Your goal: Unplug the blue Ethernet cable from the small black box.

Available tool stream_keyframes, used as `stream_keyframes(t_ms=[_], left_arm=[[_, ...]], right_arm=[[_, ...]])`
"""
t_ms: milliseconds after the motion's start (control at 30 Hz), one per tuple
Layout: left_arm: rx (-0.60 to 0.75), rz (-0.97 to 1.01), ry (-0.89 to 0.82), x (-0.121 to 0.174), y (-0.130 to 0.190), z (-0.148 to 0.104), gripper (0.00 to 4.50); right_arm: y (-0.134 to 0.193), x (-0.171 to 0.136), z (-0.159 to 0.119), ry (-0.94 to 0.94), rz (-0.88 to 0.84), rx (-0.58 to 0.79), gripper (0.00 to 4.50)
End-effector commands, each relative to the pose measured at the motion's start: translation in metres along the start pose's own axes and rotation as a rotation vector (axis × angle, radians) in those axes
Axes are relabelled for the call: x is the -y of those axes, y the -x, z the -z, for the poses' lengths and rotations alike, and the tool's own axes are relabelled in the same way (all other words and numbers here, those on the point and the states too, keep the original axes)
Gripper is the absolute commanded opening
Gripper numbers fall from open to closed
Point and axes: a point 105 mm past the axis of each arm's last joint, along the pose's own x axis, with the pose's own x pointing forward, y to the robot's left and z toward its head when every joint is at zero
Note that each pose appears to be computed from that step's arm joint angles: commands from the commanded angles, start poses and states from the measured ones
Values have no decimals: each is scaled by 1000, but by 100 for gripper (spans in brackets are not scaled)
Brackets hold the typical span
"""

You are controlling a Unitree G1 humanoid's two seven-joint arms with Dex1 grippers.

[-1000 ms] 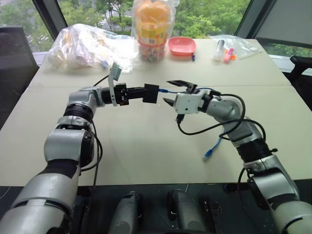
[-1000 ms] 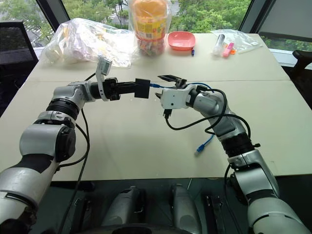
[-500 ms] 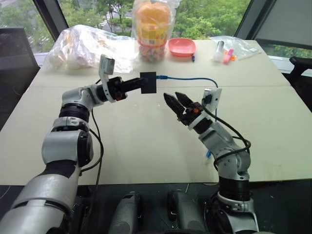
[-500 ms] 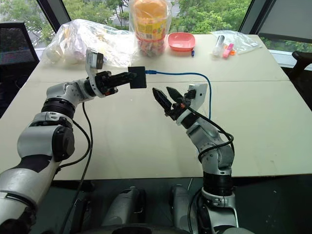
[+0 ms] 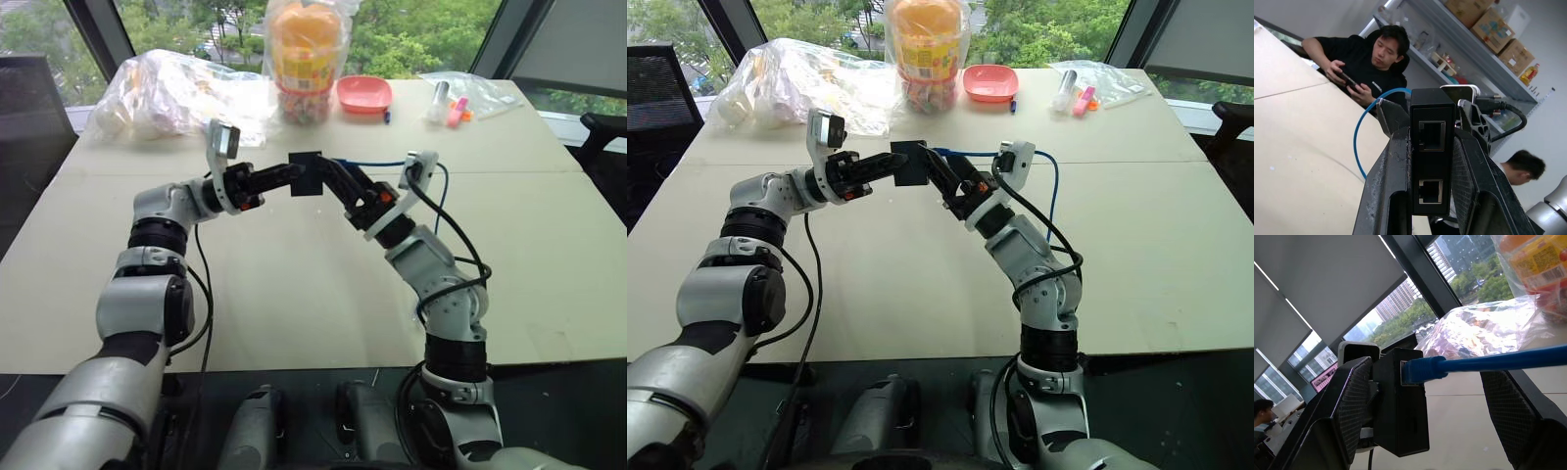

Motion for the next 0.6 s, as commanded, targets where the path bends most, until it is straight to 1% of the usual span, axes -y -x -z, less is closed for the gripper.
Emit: stream_keyframes(t_ms=[33, 367, 600], left_arm=[[9, 31, -40, 8, -3, -10, 47], [42, 33, -31, 8, -3, -12, 47], [44, 36, -30, 9, -1, -14, 47]], right_arm=[[-5, -11, -8, -17, -49, 40, 359], [-3, -16, -4, -68, -76, 46, 359], [-2, -14, -2, -85, -71, 49, 359]])
